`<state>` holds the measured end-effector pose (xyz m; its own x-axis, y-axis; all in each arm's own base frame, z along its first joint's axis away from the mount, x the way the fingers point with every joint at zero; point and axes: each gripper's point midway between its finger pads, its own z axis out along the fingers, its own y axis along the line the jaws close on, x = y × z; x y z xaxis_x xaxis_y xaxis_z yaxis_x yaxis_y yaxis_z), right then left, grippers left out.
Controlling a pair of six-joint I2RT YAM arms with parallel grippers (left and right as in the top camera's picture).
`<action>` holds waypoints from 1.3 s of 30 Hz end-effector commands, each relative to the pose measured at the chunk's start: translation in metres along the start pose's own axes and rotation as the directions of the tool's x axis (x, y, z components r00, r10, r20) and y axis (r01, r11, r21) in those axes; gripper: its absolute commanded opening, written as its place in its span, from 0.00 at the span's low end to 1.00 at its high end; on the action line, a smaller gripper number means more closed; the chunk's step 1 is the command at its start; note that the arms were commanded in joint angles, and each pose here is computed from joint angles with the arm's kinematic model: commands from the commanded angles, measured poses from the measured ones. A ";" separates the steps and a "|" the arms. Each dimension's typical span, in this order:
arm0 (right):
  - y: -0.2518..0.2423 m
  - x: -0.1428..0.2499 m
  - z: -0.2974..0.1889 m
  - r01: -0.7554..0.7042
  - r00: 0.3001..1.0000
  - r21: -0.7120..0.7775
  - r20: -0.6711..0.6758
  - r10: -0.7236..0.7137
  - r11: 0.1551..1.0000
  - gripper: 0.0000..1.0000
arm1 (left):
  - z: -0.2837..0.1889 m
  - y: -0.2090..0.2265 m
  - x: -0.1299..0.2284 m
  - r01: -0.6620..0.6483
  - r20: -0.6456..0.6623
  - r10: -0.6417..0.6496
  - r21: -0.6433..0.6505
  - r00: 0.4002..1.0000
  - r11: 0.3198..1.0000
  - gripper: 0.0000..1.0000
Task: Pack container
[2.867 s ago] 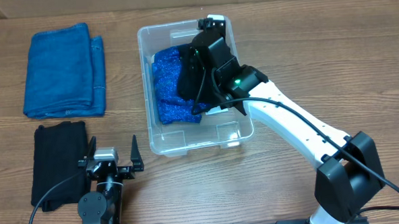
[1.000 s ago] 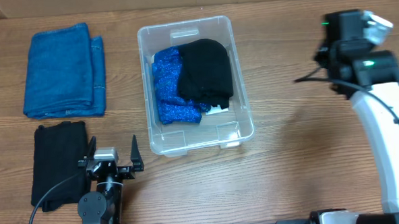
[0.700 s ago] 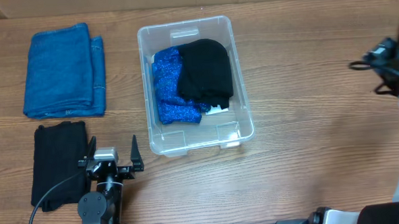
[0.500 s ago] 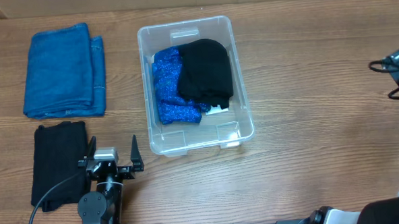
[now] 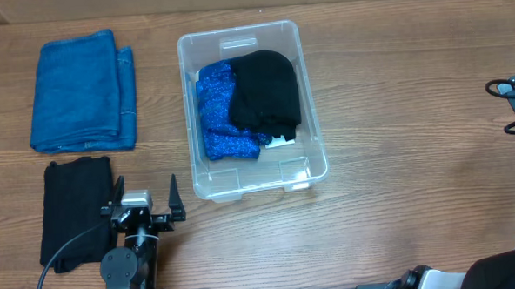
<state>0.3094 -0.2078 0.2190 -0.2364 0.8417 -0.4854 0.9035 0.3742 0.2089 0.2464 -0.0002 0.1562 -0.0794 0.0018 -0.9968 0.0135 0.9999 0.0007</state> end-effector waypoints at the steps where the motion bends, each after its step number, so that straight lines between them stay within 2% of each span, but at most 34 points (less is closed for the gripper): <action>1: 0.000 0.000 0.002 -0.010 1.000 -0.003 -0.002 0.010 1.000 1.00 | 0.000 0.001 0.000 -0.019 0.004 0.019 -0.006 1.000 1.000 1.00; 34: 0.000 0.000 0.002 -0.010 1.000 -0.003 -0.002 0.010 1.000 1.00 | 0.000 0.002 -0.004 -0.019 0.020 0.019 -0.012 1.000 1.000 1.00; 39: 0.000 0.000 0.002 -0.010 1.000 -0.003 -0.002 0.010 1.000 1.00 | -0.001 -0.007 -0.015 -0.024 0.064 0.022 0.041 0.998 0.999 1.00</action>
<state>0.3097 -0.2077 0.2192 -0.2364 0.8415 -0.4858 0.9030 0.3749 0.2101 0.2467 -0.0006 0.1611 -0.0596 0.0023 -0.9982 0.0158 0.9999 0.0014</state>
